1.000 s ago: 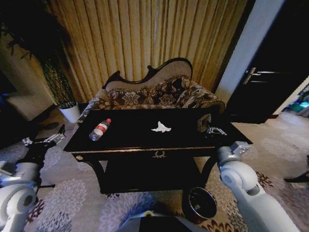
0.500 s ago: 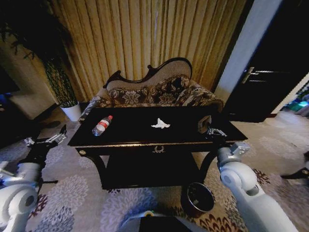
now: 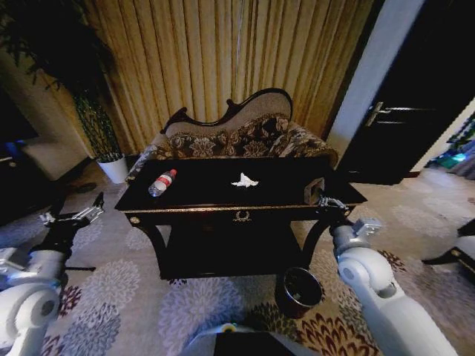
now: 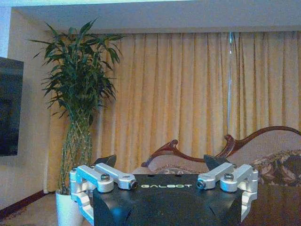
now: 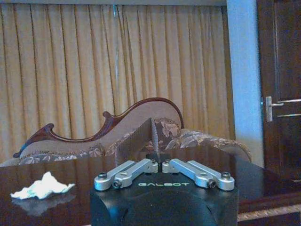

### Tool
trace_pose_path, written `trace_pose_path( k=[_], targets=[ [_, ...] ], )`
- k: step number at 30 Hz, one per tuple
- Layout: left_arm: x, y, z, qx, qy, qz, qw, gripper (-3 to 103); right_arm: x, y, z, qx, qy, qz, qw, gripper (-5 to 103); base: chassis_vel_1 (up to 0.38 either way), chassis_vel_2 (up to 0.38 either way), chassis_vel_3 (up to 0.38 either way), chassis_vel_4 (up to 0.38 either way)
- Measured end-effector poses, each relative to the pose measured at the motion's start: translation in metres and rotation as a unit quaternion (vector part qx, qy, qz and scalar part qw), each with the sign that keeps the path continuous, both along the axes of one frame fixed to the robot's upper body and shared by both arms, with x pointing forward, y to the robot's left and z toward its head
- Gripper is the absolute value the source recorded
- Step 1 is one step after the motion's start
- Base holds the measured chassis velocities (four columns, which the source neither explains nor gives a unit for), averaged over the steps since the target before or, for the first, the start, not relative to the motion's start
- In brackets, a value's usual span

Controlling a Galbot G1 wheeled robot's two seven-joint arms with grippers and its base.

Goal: Move to the front of the table and place the trash on the table into the trash bin.

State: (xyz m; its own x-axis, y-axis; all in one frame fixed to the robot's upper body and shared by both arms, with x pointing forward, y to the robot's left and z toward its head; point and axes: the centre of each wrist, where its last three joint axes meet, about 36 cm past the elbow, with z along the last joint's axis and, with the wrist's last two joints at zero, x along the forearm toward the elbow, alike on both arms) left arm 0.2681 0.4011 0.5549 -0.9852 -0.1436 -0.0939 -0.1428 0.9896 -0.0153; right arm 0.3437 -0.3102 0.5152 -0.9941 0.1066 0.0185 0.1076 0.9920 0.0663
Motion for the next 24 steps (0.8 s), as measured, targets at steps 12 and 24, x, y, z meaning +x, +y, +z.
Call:
trace_pose_path(
  k=[12, 24],
  targets=[
    [0.001, 0.002, -0.004, -0.003, 0.0, 0.001, 1.0, 100, 0.004, 0.0, -0.016, -0.004, 0.013, 0.0, 1.0, 0, 0.11, -0.122, -0.111, 0.118],
    [0.001, 0.003, -0.008, 0.0, 0.001, 0.005, 1.0, 100, 0.011, 0.004, -0.085, -0.014, 0.075, -0.001, 0.997, 0, 0.062, -0.069, -0.065, 0.064]
  ],
)
